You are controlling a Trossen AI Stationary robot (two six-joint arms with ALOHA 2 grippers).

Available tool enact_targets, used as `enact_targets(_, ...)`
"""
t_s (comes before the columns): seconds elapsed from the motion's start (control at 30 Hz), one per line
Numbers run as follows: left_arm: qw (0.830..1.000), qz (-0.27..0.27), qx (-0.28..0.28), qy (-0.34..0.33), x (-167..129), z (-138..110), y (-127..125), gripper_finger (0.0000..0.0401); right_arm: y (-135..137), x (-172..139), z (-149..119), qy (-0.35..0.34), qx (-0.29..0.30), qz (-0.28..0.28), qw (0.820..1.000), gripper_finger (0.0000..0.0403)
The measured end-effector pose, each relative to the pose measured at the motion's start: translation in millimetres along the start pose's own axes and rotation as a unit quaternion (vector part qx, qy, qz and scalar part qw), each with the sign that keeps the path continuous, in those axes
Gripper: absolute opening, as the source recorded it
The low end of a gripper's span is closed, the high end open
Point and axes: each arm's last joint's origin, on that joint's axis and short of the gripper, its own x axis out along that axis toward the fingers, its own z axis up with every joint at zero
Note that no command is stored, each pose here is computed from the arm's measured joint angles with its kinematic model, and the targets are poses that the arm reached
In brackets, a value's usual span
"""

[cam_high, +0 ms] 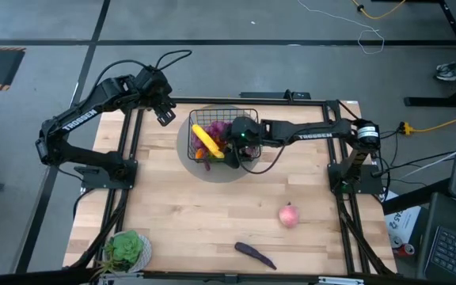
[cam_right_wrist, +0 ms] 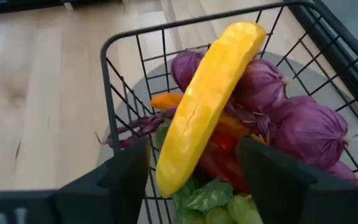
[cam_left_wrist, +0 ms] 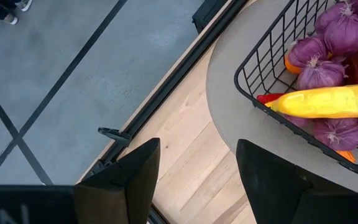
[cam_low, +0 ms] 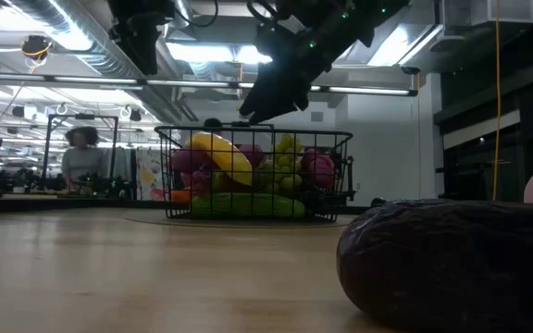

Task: Build produce basket
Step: Put the pink peach into the wire basket

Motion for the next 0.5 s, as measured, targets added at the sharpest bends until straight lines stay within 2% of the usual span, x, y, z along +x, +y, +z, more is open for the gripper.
enact_targets(0.23,1.000,0.000,0.000,0.000,0.0,0.0,0.0,0.0208,1.2,-13.9,22.5,-0.005,0.002,0.001,1.000,0.0249)
enact_targets(0.5,1.000,0.000,0.000,0.000,0.0,0.0,0.0,0.0208,4.5,-59.7,53.2,0.090,0.070,-0.009,0.993,0.0225)
